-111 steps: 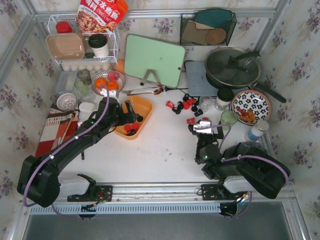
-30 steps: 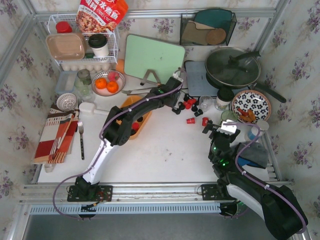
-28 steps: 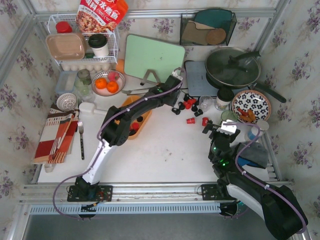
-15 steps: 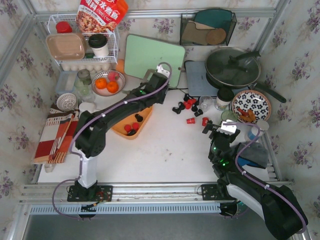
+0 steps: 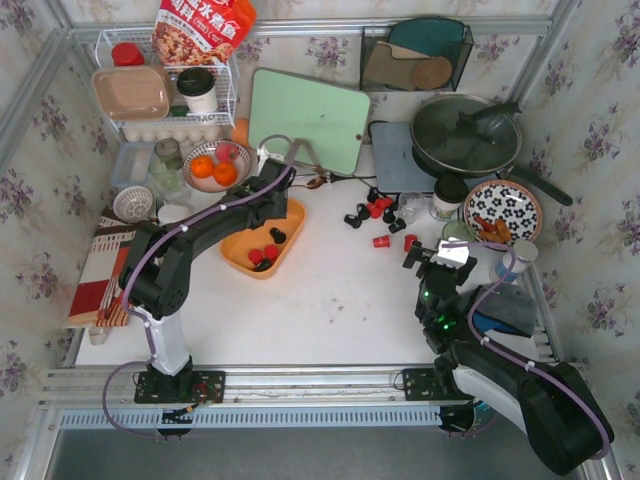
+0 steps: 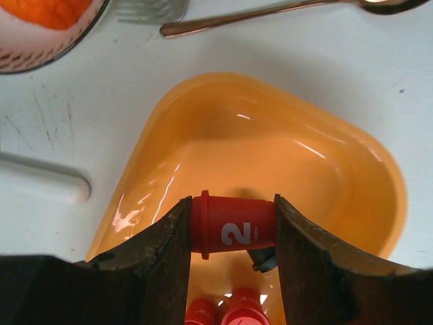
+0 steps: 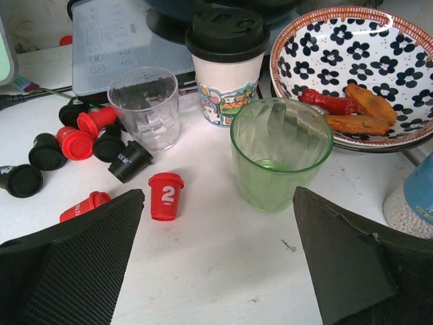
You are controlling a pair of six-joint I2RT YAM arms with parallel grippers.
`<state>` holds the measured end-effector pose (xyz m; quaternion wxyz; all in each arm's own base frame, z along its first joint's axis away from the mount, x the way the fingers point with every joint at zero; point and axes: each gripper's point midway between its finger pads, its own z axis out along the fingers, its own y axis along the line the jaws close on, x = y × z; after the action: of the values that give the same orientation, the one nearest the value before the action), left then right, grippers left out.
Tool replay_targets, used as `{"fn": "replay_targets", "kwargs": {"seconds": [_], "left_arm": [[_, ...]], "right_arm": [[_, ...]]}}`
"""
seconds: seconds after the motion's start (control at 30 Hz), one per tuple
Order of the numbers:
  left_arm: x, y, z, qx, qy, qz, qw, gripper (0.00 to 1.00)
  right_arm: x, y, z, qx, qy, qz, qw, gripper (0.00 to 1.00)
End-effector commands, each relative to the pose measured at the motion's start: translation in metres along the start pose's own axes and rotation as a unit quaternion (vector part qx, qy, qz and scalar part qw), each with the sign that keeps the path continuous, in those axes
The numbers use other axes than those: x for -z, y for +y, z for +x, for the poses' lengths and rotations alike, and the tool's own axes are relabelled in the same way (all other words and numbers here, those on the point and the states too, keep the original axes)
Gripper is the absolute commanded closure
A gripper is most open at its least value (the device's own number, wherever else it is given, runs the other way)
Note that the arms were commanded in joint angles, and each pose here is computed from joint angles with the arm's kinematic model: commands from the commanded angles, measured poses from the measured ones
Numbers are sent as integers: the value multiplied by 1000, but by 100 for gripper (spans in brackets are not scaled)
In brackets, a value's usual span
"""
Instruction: Mix the coffee capsules in the storage basket
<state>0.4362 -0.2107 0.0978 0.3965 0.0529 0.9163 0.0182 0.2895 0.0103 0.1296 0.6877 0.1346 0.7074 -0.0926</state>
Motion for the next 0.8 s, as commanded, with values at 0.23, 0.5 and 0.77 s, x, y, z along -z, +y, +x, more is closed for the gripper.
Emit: {"fn": "replay_targets", "kwargs": {"seconds": [0.23,0.5,0.77], "left_arm": [[-6,22,15,75,27,-31,996,38],[1,26,12,119,14,-21,993,35],[16,18,-2,137,-15,17,990,34]], "right_arm": [[-2,3,-4,-7,-5,0,1000,0],[-2,3,-3,-7,-4,0,1000,0],[-2,3,-4,-7,-4,0,1000,0]]}}
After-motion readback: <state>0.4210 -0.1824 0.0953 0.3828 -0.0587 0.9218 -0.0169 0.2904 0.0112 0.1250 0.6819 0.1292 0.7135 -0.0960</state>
